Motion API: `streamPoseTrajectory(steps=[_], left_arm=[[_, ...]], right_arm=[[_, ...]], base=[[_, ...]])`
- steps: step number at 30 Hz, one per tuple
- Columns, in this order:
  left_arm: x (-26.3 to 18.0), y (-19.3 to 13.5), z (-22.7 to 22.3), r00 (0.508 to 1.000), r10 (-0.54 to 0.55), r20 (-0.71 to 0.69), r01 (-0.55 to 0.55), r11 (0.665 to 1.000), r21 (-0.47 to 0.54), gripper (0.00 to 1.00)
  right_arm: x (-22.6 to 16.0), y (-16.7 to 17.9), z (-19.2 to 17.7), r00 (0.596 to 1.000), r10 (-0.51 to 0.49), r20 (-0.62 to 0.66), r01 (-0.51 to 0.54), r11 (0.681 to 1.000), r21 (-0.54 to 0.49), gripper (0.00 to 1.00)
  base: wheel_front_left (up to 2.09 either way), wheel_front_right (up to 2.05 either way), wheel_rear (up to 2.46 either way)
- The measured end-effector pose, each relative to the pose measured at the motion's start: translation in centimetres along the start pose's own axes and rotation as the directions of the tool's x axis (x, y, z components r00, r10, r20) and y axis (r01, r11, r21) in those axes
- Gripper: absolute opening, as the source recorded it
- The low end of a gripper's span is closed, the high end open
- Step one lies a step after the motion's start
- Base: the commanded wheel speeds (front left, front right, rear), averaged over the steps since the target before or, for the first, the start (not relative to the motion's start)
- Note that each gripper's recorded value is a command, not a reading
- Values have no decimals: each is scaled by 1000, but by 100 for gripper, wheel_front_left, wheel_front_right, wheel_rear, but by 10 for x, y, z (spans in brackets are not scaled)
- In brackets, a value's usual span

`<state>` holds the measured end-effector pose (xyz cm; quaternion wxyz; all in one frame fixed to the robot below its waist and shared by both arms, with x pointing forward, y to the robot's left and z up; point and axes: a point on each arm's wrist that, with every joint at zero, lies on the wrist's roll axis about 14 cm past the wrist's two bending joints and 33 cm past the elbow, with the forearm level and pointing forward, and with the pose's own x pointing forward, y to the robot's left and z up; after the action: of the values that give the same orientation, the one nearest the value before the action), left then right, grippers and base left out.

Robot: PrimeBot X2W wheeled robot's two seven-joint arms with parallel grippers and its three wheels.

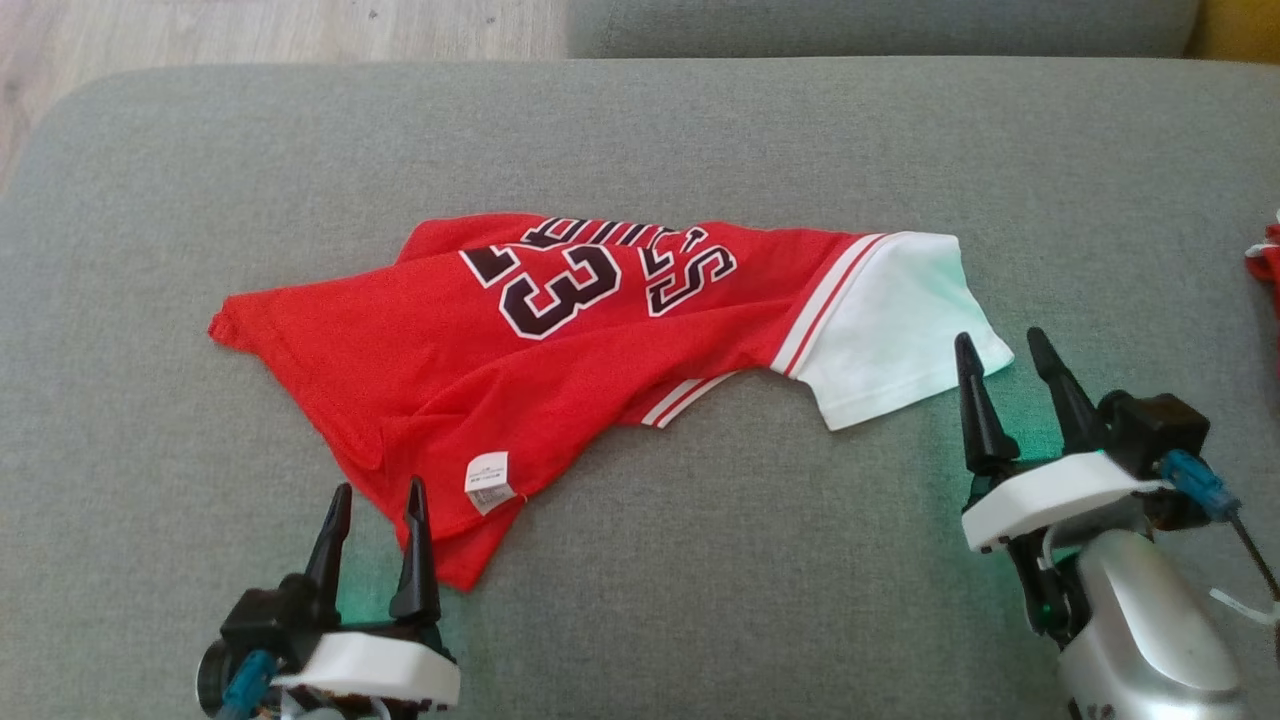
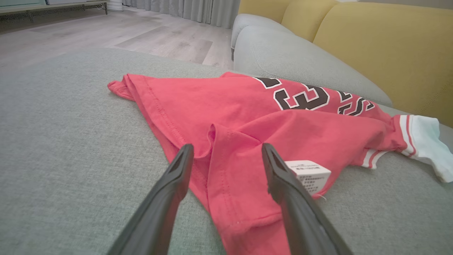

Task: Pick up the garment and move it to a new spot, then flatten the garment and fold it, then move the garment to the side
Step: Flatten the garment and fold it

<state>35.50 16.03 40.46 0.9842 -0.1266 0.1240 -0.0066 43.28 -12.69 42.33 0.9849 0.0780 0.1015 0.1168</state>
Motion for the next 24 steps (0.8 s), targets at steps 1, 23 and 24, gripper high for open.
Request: streamPoseTrajectory(steps=[1,23,24], left_arm=[[0,-1,0,1000,-2,1,2,1000,0,100],[-14,-4,18,998,-6,64,4,1000,24,100],[-16,-4,16,998,-4,59,3,1000,23,100]], right_arm=[[0,0,2,1000,-1,6,1,1000,0,100],[-38,19,7,999,10,48,-9,1000,-20,100],[-38,20,6,999,11,47,-10,1000,-18,100]], base=[[0,0,0],[0,0,0],[0,0,0]])
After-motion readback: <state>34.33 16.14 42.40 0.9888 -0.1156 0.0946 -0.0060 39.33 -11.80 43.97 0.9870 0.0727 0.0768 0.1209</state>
